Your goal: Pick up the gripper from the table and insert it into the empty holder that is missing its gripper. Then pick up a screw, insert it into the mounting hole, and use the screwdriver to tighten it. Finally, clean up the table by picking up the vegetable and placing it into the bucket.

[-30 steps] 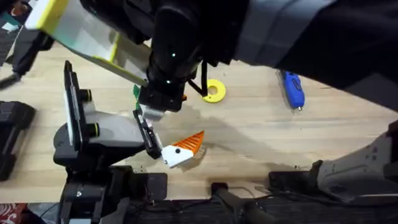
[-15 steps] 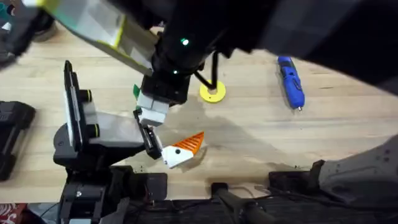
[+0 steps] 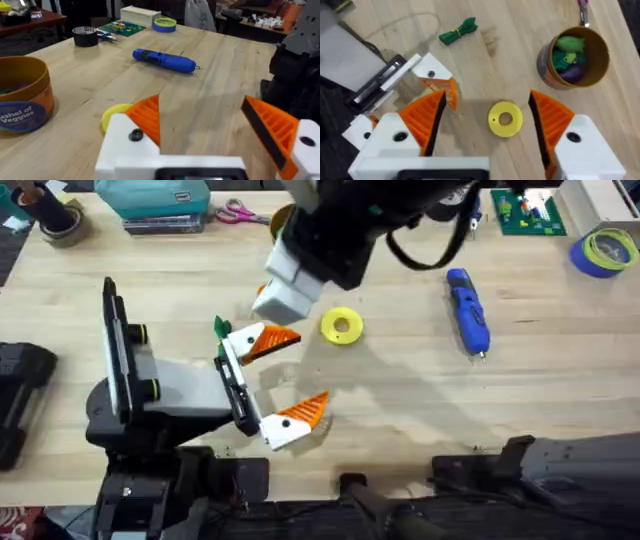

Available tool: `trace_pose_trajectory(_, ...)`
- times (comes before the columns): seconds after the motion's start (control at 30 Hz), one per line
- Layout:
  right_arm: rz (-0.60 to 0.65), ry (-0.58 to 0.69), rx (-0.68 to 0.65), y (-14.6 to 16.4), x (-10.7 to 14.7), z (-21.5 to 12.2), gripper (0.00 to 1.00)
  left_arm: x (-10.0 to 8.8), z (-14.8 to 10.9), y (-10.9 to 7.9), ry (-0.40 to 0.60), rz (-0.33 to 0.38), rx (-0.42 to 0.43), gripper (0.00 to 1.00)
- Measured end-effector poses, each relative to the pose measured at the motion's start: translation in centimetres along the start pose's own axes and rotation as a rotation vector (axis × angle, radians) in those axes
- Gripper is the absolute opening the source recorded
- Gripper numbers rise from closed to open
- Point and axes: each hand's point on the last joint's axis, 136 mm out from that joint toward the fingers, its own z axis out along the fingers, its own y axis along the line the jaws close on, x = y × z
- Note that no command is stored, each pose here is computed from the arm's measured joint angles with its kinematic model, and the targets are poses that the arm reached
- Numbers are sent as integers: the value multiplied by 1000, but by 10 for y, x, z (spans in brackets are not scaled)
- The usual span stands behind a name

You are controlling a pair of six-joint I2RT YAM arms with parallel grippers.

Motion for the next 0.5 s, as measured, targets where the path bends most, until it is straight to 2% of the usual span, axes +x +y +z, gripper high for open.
trace_pose_trajectory(0.23,29,-51,10,-19,28,-6,998,0,0,0,0,0,0,985)
trace_pose_trajectory(0.5,-98,-134,-153,-18,87,-6,998,0,0,0,0,3,0,985)
